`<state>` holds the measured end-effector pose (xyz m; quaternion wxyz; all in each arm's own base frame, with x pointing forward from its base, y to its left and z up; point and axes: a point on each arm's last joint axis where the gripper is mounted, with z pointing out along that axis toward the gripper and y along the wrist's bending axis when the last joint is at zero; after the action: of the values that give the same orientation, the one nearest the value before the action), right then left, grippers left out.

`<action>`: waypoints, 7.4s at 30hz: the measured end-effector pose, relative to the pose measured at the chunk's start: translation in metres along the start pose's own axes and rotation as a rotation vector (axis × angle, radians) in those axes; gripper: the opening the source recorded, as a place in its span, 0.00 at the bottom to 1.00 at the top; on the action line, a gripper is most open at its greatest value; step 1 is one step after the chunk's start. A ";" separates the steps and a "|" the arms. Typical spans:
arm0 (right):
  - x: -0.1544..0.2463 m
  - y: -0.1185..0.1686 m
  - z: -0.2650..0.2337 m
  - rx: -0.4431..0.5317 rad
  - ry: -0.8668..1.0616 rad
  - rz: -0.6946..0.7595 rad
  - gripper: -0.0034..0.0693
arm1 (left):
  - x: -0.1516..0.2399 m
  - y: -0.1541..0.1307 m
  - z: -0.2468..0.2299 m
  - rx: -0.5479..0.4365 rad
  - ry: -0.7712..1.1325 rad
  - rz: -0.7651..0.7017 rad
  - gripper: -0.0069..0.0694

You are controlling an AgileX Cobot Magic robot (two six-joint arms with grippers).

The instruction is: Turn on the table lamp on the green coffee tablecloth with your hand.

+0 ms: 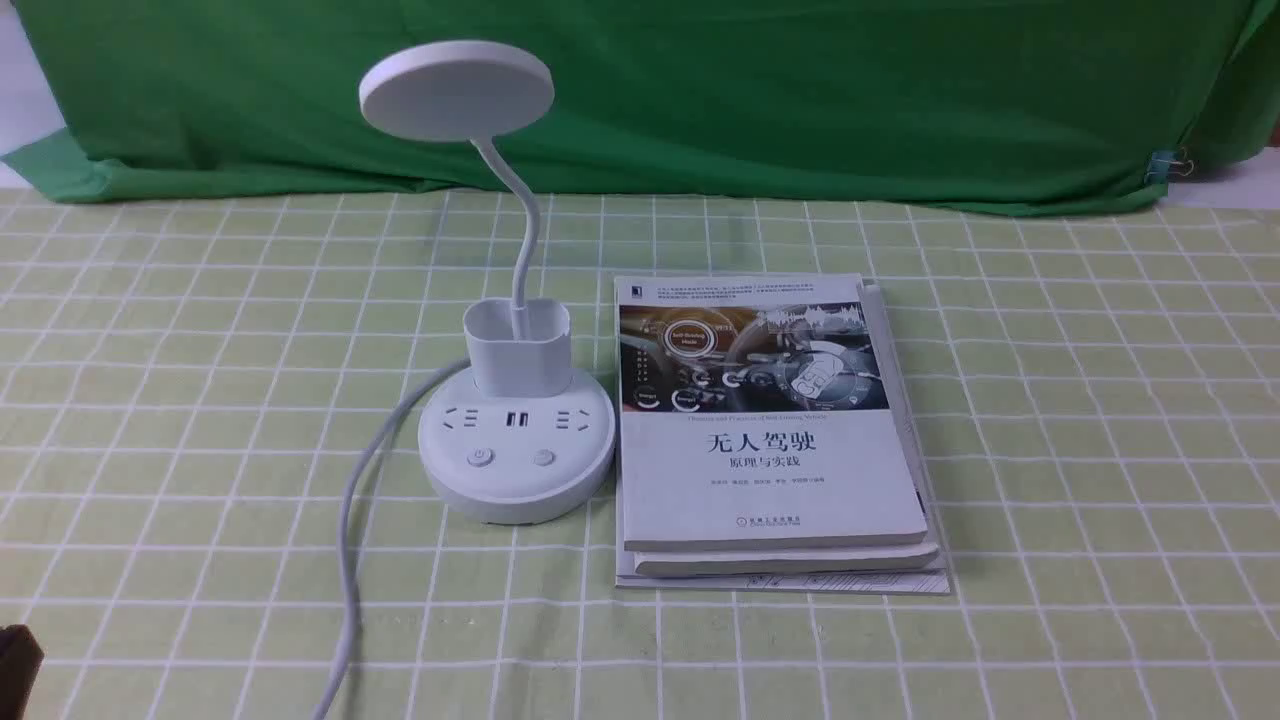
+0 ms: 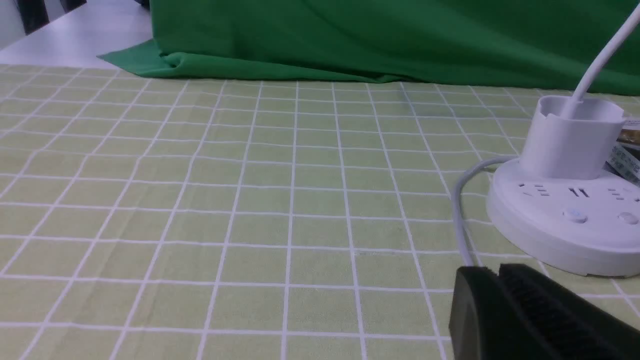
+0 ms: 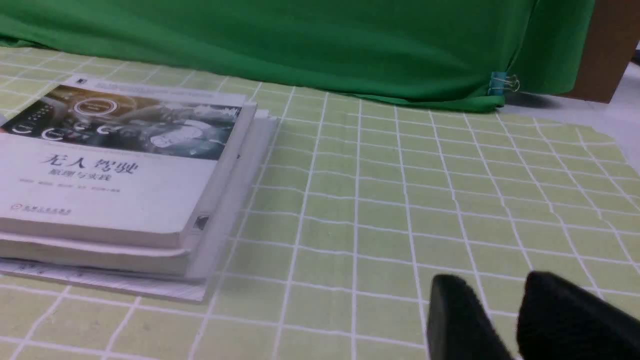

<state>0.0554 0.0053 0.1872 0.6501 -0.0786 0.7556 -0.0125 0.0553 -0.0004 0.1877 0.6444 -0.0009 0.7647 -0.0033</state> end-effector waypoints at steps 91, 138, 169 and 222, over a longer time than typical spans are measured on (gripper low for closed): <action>0.000 0.000 0.000 0.000 0.000 0.000 0.38 | -0.083 -0.139 0.231 0.328 0.888 0.188 0.11; 0.000 0.000 0.000 0.000 0.000 0.000 0.38 | -0.039 -0.177 0.292 0.333 0.909 0.212 0.11; 0.000 0.000 0.000 0.000 0.000 0.000 0.38 | -0.035 -0.173 0.292 0.313 0.959 0.158 0.11; 0.000 0.000 0.000 0.000 0.000 0.000 0.38 | -0.102 -0.019 -0.042 0.488 0.006 -0.110 0.12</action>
<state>0.0554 0.0053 0.1872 0.6501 -0.0786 0.7556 -0.0125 0.0312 -0.0190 0.2956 0.6223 0.1132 0.7419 -0.2226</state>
